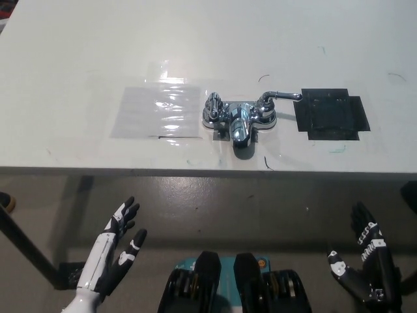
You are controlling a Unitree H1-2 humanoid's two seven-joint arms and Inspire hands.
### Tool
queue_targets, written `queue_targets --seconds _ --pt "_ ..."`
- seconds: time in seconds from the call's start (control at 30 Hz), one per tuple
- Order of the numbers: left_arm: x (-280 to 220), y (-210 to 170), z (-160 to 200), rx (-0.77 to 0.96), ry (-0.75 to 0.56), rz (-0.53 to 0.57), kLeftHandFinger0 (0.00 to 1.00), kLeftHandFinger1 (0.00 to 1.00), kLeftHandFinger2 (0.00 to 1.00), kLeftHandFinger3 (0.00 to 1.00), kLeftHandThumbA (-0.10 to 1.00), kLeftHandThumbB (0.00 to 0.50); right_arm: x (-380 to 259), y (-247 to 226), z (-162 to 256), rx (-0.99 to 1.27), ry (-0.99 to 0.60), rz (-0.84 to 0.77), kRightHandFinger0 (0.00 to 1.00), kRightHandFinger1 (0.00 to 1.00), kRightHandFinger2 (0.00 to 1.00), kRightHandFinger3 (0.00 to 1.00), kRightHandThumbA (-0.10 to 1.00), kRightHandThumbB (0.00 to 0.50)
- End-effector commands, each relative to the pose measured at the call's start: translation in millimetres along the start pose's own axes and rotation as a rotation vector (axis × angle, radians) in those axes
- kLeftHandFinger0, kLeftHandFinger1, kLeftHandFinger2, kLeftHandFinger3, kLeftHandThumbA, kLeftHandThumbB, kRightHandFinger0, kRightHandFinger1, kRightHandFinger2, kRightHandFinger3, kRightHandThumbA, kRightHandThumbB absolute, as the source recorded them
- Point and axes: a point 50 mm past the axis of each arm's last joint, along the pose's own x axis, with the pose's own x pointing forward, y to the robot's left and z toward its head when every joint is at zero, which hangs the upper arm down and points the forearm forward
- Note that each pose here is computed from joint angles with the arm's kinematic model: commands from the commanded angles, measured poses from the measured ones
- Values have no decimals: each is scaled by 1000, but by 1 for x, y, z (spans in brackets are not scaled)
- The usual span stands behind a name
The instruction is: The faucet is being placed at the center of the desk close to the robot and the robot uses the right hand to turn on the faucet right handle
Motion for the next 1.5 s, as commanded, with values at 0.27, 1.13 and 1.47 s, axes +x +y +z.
queue_targets --seconds 0.27,1.13,1.47 --pt "1 8 7 25 -33 15 1000 1000 1000 1000 815 115 -2 -2 7 -29 -68 -15 1000 1000 1000 1000 517 78" --pt "9 11 8 24 -48 28 1000 1000 1000 1000 798 118 12 3 14 -47 -75 3 1000 1000 1000 1000 428 88" --pt "3 10 8 22 -32 27 1000 1000 1000 1000 810 132 7 2 11 -46 -64 2 1000 1000 1000 1000 440 99"
